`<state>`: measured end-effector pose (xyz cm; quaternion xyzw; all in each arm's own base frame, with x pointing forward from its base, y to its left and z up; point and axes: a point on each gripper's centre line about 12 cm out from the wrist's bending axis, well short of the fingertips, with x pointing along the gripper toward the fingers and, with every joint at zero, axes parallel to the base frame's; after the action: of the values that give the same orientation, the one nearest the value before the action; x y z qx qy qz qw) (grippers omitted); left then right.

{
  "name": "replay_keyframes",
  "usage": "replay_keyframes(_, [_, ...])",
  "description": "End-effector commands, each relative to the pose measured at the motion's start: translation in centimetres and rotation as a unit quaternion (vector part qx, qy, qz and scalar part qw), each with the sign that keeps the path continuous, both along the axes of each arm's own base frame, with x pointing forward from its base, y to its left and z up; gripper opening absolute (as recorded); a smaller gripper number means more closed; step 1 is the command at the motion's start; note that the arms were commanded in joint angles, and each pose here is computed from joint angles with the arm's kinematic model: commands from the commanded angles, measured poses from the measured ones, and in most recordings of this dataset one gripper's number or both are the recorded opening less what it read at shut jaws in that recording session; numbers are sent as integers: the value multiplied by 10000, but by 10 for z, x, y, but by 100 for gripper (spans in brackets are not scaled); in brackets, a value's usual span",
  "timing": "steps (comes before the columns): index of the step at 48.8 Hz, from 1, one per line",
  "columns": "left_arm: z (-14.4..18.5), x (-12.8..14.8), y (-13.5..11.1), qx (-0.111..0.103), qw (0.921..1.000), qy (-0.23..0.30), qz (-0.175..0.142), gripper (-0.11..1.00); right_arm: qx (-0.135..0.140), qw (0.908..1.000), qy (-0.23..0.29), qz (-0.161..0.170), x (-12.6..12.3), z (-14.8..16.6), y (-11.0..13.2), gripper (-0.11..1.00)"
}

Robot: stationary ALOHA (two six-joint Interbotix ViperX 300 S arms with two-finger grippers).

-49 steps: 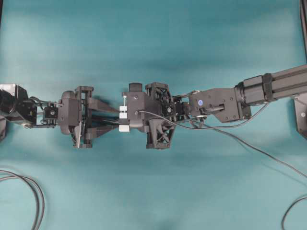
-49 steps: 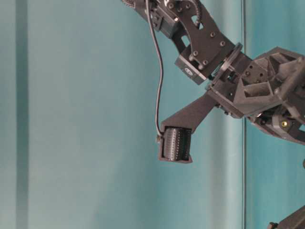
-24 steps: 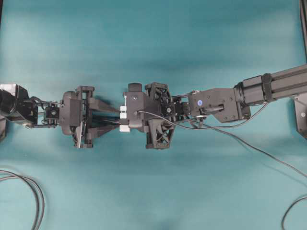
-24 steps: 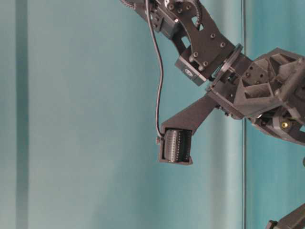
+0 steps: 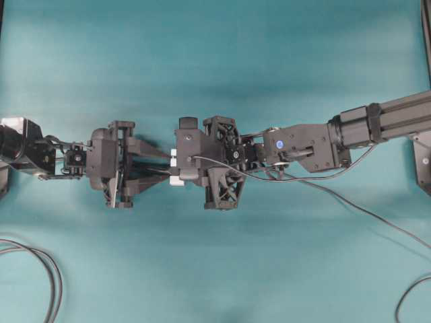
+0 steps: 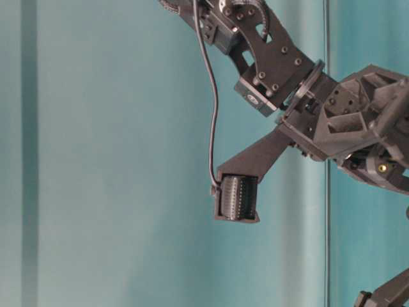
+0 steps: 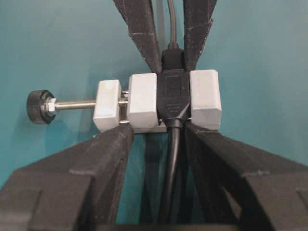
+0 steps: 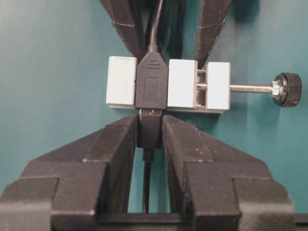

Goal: Insert the USB cable into the female connector supported by the left arm.
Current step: 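Push the USB plug leftward into the female connector held by the left gripper, then open both grippers and release the connected cables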

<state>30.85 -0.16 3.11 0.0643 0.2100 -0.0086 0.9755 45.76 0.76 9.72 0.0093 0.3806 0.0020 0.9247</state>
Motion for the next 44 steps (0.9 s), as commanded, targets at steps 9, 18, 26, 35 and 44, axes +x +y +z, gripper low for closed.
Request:
replay_keyframes(9, [2,31,9,63,9998,-66,179,54,15,9995,-322,-57,14,23,-4,20])
replay_keyframes(18, [-1,22,10,-59,9994,229,262,57,164,9995,-77,-247,6,16,-6,20])
replay_keyframes(26, [2,14,10,-60,9992,283,262,66,229,9992,30,-333,-3,18,-6,20])
replay_keyframes(35, [7,8,9,-53,9995,214,248,72,229,9991,37,-363,-15,23,-9,20])
replay_keyframes(44, [11,4,8,-53,9996,176,232,72,235,9990,45,-376,-18,23,-10,33])
